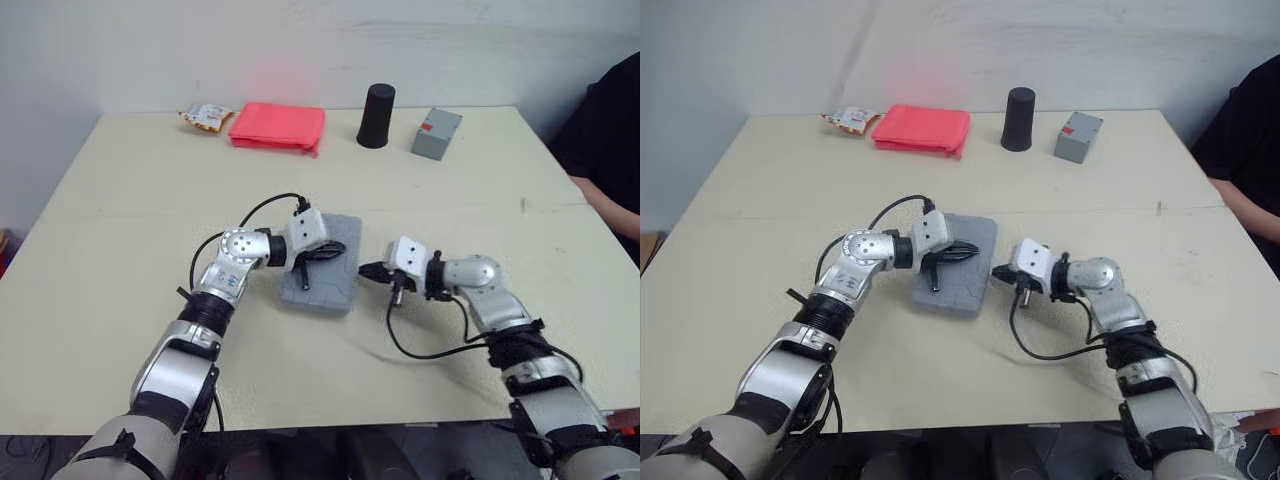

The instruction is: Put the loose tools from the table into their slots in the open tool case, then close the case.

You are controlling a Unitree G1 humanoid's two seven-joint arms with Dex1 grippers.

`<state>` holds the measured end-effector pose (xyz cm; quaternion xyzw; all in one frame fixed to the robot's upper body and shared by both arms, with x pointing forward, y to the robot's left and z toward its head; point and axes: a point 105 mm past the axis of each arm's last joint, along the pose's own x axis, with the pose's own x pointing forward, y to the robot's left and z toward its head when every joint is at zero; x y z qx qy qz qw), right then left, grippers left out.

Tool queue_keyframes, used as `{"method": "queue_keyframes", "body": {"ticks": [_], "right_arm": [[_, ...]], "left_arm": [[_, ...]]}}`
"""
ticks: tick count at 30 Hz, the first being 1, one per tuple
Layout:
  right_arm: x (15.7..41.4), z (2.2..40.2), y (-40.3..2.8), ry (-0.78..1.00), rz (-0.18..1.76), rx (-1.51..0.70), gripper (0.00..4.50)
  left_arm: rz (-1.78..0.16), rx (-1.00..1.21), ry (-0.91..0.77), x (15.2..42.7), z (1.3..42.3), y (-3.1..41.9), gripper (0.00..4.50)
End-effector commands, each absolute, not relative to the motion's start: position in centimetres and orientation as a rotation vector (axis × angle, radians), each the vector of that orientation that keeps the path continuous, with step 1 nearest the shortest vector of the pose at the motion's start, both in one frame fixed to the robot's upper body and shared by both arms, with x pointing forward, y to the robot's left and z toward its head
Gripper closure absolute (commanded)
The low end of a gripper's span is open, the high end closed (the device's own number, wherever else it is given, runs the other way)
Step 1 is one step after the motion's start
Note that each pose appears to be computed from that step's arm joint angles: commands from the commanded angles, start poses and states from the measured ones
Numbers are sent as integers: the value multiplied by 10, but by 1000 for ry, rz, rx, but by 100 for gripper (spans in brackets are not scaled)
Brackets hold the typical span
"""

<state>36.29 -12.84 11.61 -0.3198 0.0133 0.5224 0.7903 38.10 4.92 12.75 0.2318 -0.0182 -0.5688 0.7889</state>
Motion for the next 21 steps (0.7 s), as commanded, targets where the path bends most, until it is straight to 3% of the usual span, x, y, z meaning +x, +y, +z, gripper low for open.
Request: {"method": "queue_keyframes", "body": {"ticks": [1,5,10,13,17,20,21], "right_arm": [[349,140,-145,-36,1130,-721,450],[318,153,-168,-81,1180,-746,450],[303,170,-194,-101,1108,-721,450],[283,177,-209,-76,1122,-668,353],[268,170,-237,-28,1062,-734,158],[264,172,-250,-17,1025,-753,8],[265,177,-255,-28,1002,-762,0]], "left_arm": [[-1244,446,-4,371,110,68,447],[-1249,384,-198,364,159,91,447],[-1197,391,-224,348,181,136,447],[-1120,390,-101,331,179,180,369],[-941,452,80,299,166,244,181],[-810,483,118,289,161,273,41],[-768,493,100,286,161,281,5]]}}
